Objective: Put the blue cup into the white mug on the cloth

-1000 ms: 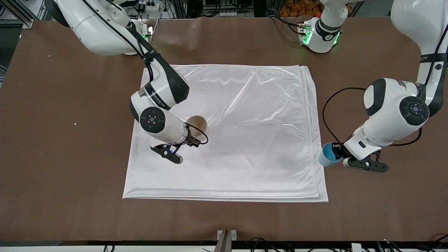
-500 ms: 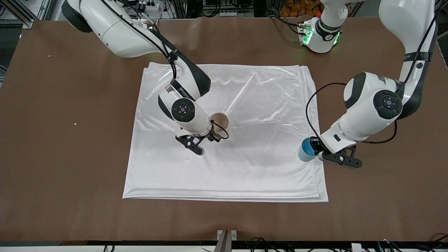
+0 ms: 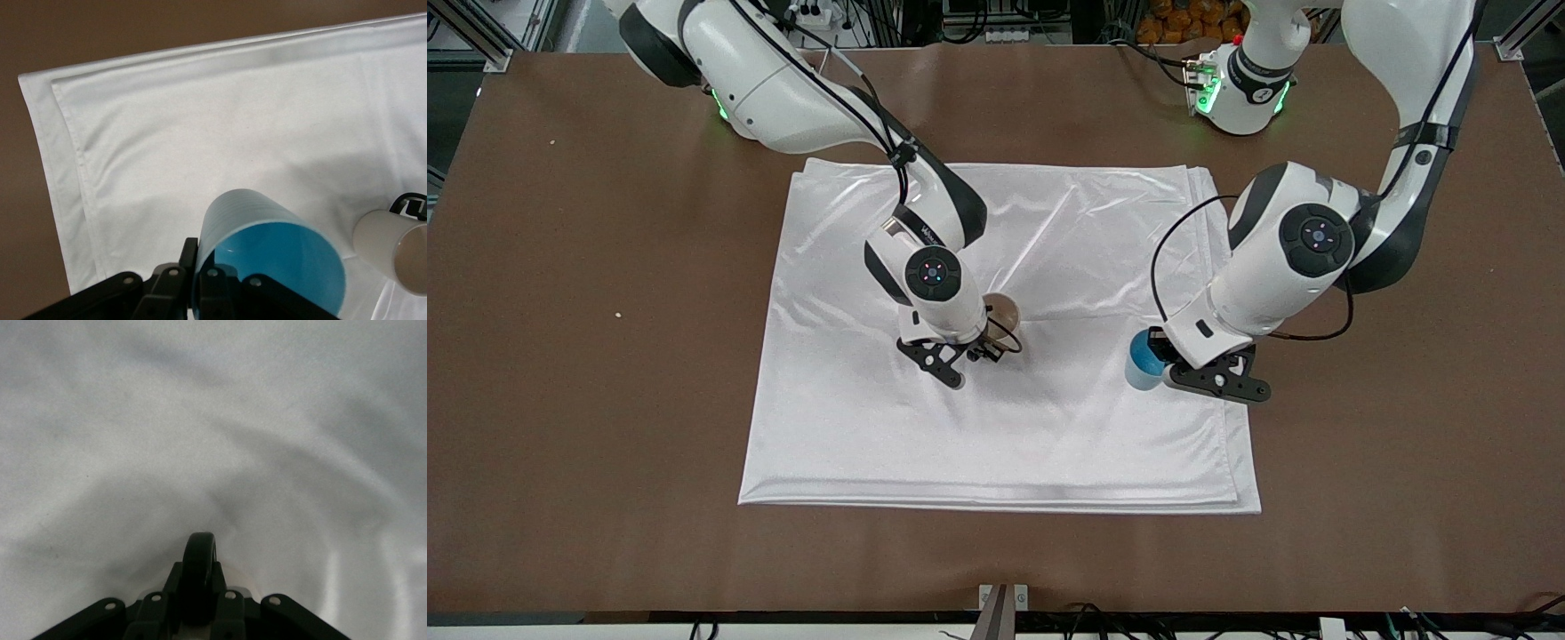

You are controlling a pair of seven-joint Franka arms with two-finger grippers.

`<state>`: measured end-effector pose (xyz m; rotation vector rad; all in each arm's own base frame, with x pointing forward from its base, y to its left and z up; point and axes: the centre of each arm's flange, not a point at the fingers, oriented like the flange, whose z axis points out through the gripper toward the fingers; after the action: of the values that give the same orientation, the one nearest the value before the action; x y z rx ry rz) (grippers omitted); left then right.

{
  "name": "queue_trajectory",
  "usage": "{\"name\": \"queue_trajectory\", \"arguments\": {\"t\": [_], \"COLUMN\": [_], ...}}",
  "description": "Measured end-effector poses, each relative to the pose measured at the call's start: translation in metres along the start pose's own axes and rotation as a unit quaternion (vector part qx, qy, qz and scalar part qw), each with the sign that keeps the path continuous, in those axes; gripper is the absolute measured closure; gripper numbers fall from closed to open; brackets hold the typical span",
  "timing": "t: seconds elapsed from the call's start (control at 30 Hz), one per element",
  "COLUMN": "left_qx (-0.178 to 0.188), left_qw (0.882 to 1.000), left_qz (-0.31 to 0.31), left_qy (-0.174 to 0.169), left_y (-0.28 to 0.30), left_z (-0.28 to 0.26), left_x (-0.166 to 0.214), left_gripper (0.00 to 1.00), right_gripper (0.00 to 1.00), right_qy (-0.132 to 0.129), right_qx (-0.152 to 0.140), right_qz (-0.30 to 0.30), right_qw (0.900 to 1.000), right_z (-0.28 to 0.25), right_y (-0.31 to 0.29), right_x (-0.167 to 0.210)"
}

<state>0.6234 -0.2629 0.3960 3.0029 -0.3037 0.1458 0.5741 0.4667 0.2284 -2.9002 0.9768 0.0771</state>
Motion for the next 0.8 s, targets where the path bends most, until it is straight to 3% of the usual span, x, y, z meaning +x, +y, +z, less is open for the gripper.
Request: {"name": "queue_trajectory", "arguments": {"t": [0.13, 0.17, 0.2, 0.23, 0.5, 0.67, 0.8], "left_qx": [-0.002, -0.002, -0.002, -0.003, -0.004, -0.004, -0.005], "left_qw": [1.0, 1.0, 1.0, 1.0, 0.998, 0.997, 0.996], "left_qz": [-0.015, -0.017, -0.02, -0.023, -0.06, -0.078, -0.089], "left_qy": [-0.004, -0.005, -0.007, -0.008, -0.017, -0.024, -0.029], "left_y": [0.021, 0.027, 0.031, 0.037, 0.063, 0.084, 0.105], "left_z": [0.003, 0.005, 0.006, 0.007, 0.018, 0.025, 0.03], "left_x": [-0.005, -0.006, -0.008, -0.009, -0.017, -0.025, -0.033], "left_gripper": [0.96, 0.96, 0.96, 0.96, 0.96, 0.96, 0.96], "right_gripper": [0.78, 0.72, 0.72, 0.63, 0.3, 0.03, 0.0], "right_qy": [0.002, 0.002, 0.003, 0.003, 0.004, -0.008, -0.016], "right_qx": [-0.001, -0.001, -0.001, -0.001, -0.012, -0.049, -0.059], "right_qz": [0.007, 0.008, 0.009, 0.01, 0.016, -0.032, -0.082], "right_qw": [1.0, 1.0, 1.0, 1.0, 1.0, 0.998, 0.995], "right_z": [0.001, 0.001, 0.001, 0.0, -0.008, -0.026, -0.052], "right_y": [0.001, 0.002, 0.002, 0.003, 0.012, 0.035, 0.056], "right_x": [0.005, 0.007, 0.009, 0.011, 0.043, 0.089, 0.129]}}
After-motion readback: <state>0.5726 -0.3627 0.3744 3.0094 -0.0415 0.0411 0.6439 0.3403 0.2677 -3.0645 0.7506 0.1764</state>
